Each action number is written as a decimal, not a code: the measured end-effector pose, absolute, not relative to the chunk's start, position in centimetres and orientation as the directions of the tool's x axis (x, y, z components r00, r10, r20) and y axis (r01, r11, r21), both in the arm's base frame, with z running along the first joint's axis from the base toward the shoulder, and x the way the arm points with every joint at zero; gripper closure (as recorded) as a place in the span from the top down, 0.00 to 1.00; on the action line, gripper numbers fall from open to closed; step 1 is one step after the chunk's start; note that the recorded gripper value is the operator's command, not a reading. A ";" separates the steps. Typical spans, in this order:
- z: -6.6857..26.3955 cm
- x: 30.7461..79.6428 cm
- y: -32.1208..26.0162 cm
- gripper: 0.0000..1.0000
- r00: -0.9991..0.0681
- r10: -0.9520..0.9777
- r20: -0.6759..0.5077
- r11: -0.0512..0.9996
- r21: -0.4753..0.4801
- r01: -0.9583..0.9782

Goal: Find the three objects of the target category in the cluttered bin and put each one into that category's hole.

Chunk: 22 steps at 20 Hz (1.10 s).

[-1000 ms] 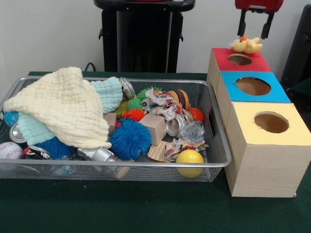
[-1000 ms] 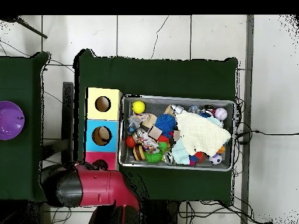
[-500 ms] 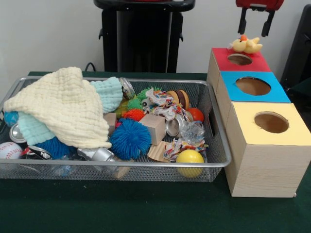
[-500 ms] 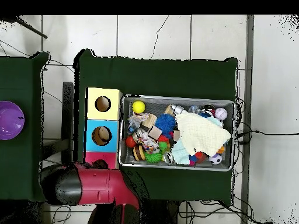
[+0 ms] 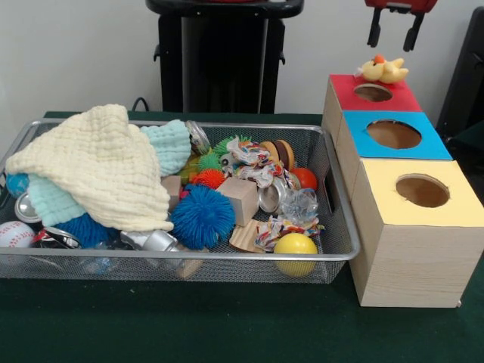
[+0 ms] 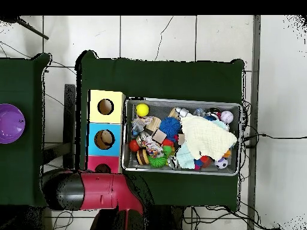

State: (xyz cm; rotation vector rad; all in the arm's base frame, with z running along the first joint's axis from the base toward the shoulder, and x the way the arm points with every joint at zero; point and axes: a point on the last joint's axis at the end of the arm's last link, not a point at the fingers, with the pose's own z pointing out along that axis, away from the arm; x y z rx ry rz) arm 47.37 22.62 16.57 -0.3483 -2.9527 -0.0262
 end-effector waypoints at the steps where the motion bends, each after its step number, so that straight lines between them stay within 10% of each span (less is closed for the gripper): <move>1: 16.6 47.3 22.6 1.00 -0.957 0.229 0.176 0.973 -0.003 0.232; 22: 16.6 47.2 22.5 1.00 -0.955 0.231 0.187 0.972 -0.006 0.234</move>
